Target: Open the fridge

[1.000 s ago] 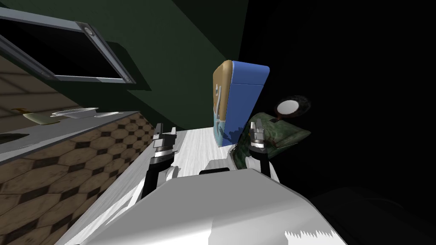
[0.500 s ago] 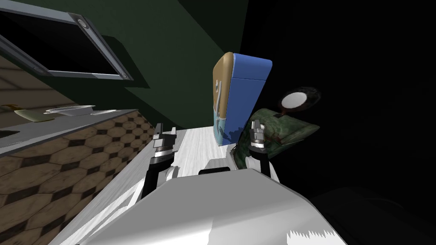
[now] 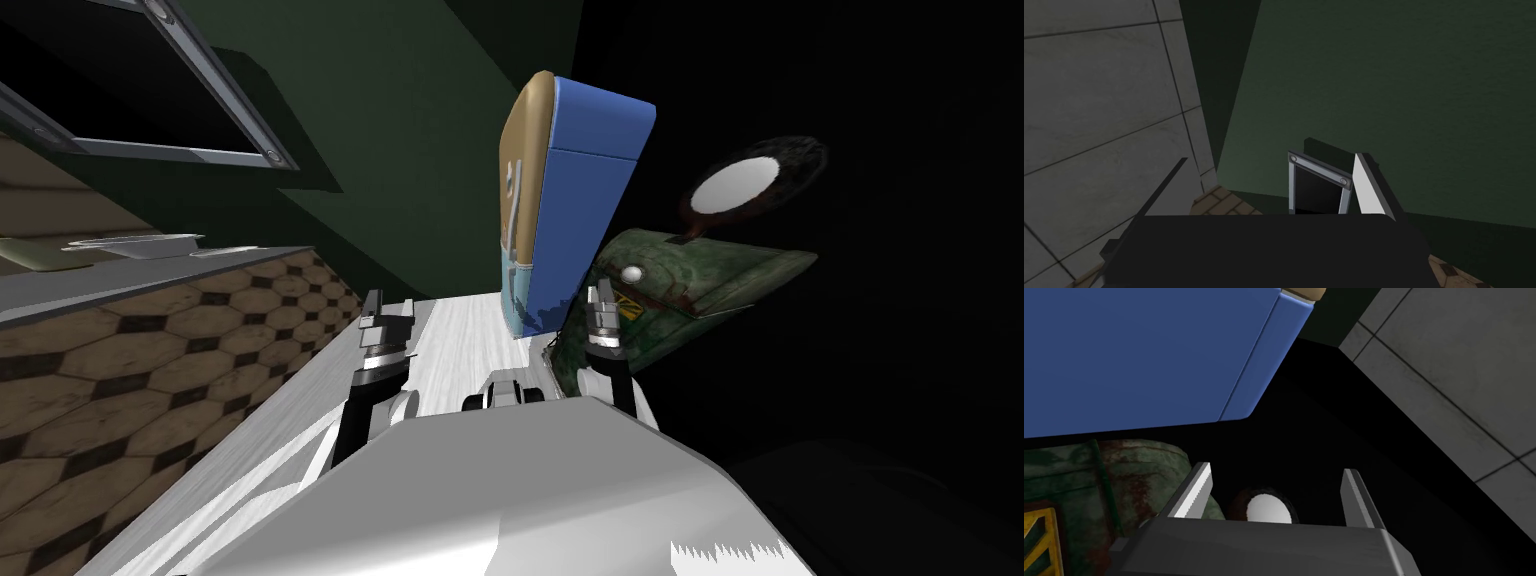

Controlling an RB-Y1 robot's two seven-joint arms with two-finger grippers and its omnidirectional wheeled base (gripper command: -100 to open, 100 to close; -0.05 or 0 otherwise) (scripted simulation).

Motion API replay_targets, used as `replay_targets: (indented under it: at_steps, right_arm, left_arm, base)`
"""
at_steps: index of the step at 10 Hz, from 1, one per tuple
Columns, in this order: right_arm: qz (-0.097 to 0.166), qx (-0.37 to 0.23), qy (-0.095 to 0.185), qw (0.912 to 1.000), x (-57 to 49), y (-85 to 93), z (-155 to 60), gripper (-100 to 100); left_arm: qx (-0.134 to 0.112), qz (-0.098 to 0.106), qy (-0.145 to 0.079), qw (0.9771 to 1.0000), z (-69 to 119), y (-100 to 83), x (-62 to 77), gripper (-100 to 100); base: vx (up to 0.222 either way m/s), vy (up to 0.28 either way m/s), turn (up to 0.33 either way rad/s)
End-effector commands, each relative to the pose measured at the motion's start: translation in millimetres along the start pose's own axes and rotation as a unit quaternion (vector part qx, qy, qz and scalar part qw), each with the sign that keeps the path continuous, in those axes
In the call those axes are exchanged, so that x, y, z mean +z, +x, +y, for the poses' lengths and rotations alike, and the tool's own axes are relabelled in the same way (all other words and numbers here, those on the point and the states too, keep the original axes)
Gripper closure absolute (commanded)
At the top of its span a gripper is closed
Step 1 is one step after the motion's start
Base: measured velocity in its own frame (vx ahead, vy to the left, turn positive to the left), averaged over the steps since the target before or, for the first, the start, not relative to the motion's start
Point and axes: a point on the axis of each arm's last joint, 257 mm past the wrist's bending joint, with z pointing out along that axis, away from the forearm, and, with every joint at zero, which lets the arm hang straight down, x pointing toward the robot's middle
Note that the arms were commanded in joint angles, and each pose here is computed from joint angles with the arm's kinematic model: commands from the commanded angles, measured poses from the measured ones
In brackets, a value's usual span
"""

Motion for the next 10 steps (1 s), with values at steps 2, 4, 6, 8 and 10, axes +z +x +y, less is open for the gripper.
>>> replay_targets:
  at_steps: [2,4,6,8,10]
  right_arm:
    - [0.049,-0.038,-0.013,0.998,3.6,18.6,-1,-100]
    - [0.079,-0.074,-0.023,0.9938,7.2,34.8,-3,-100]
    - [0.104,-0.118,-0.036,0.9869,12.0,52.4,-5,-100]
    - [0.125,-0.161,-0.052,0.9776,18.0,71.8,-6,-100]
    - [0.134,-0.194,-0.063,0.9699,21.3,82.0,-6,-100]
  left_arm:
    - [0.0,0.0,0.0,1.0,0.1,0.0,0.0,0]
    - [0.0,0.0,0.0,1.0,0.1,0.0,0.0,0]
    - [0.0,0.0,0.0,1.0,0.1,0.0,-0.1,0]
    - [0.0,0.0,0.0,1.0,0.1,0.0,-0.1,0]
    - [0.0,0.0,0.0,1.0,0.1,0.0,-0.1,0]
  base:
    - [0.027,0.017,-0.011]
    - [0.053,0.037,-0.029]
    - [0.088,0.061,-0.035]
    - [0.106,0.071,-0.037]
    - [0.069,0.056,-0.014]
